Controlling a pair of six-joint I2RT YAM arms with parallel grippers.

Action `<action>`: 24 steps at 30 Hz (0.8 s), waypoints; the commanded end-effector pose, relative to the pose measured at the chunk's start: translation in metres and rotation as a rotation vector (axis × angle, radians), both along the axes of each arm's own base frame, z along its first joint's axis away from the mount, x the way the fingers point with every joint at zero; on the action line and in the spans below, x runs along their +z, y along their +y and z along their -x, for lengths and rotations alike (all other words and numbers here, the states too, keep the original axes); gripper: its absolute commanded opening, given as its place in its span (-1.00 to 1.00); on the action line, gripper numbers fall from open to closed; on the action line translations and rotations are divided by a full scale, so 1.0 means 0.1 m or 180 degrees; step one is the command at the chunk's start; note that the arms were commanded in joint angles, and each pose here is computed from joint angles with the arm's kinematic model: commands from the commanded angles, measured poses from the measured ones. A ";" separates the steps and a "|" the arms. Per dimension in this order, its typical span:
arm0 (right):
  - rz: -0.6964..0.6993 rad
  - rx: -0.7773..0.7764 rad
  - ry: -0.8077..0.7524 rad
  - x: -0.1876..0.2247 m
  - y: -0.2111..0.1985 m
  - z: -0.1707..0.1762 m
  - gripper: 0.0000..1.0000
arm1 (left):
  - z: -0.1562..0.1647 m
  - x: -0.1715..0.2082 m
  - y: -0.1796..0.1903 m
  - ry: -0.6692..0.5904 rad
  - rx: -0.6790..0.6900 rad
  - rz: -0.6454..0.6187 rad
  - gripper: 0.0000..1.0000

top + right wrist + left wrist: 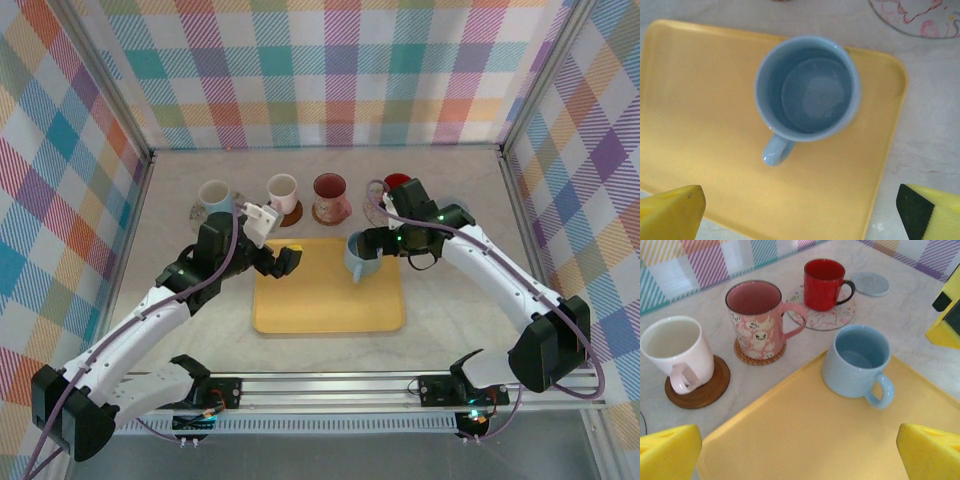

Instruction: Place the cup by the coaster

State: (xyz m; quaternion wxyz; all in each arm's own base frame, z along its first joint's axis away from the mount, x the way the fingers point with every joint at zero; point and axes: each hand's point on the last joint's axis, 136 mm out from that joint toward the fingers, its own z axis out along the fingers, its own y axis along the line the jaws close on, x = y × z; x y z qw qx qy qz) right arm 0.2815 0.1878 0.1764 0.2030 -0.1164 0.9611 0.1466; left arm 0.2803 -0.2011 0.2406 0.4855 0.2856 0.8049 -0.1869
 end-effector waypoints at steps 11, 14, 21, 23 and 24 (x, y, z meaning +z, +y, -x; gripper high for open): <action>0.0111 -0.0014 0.0584 -0.46 0.20 0.24 0.98 | 0.11 -0.32 0.15 0.0201 0.0154 -0.0032 0.99; 0.0156 -0.0039 0.0666 -0.59 0.23 0.23 0.97 | 0.11 -0.37 0.15 0.0227 0.0152 -0.0043 0.99; 0.0331 -0.0130 0.0791 -0.84 0.21 0.20 0.98 | 0.10 -0.41 0.18 0.0245 0.0162 -0.0042 0.99; 0.0416 -0.0143 0.0822 -0.92 0.18 0.20 0.98 | 0.09 -0.42 0.18 0.0247 0.0168 -0.0033 0.99; 0.0452 -0.0150 0.0830 -0.95 0.16 0.19 0.98 | 0.09 -0.42 0.18 0.0249 0.0165 -0.0030 0.99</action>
